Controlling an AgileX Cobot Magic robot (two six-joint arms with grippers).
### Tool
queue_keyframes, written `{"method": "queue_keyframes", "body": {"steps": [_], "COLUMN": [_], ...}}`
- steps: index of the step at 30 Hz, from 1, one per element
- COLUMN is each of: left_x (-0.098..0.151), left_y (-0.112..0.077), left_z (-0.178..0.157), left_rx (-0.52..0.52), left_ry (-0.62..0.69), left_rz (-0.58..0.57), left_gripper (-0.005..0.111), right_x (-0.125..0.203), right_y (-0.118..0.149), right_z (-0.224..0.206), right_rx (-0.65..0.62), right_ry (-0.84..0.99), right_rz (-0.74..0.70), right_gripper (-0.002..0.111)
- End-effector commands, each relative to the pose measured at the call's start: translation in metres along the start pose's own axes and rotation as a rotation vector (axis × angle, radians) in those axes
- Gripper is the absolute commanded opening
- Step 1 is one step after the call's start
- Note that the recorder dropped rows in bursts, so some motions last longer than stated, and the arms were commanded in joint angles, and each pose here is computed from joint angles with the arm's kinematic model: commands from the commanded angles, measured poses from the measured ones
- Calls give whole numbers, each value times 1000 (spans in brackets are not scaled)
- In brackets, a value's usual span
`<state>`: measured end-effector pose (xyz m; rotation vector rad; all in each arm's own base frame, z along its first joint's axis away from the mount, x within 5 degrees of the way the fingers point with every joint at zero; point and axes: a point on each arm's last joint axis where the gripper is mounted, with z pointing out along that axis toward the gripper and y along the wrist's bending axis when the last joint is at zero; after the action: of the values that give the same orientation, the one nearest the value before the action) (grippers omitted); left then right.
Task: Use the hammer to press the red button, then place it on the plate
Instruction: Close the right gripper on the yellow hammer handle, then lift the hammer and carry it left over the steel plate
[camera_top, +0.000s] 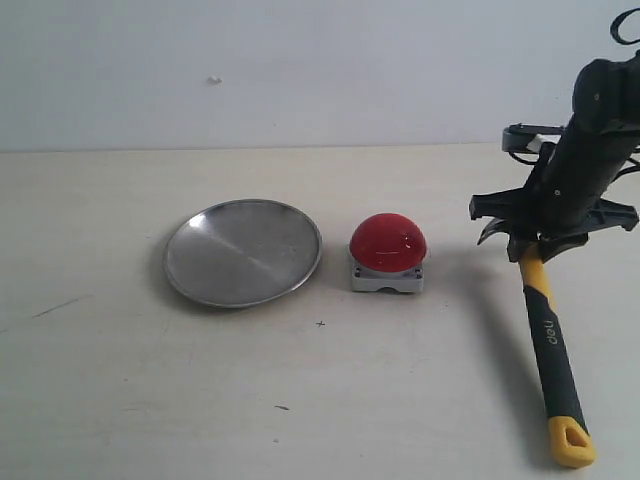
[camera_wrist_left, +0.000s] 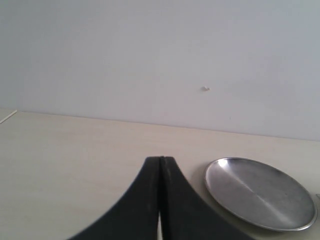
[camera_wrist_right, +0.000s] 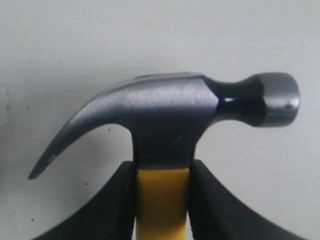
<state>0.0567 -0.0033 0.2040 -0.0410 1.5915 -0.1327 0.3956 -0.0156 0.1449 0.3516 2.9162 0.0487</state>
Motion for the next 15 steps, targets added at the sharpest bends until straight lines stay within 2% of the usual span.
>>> {"method": "queue_keyframes", "body": {"steps": [1, 6, 15], "left_x": [-1, -1, -1], "left_y": [0, 0, 0], "left_z": [0, 0, 0], "left_rx": [-2, -2, -2], "left_ry": [-12, -12, -12], "left_rz": [1, 1, 1], "left_gripper": [0, 0, 0], "right_x": [-3, -10, -21], "right_y": [0, 11, 29], "right_z": [-23, -39, -59], "right_rx": [-10, -107, -283], "right_ry": [17, 54, 14], "right_rz": [-58, -112, -182], "right_gripper": [0, 0, 0]}}
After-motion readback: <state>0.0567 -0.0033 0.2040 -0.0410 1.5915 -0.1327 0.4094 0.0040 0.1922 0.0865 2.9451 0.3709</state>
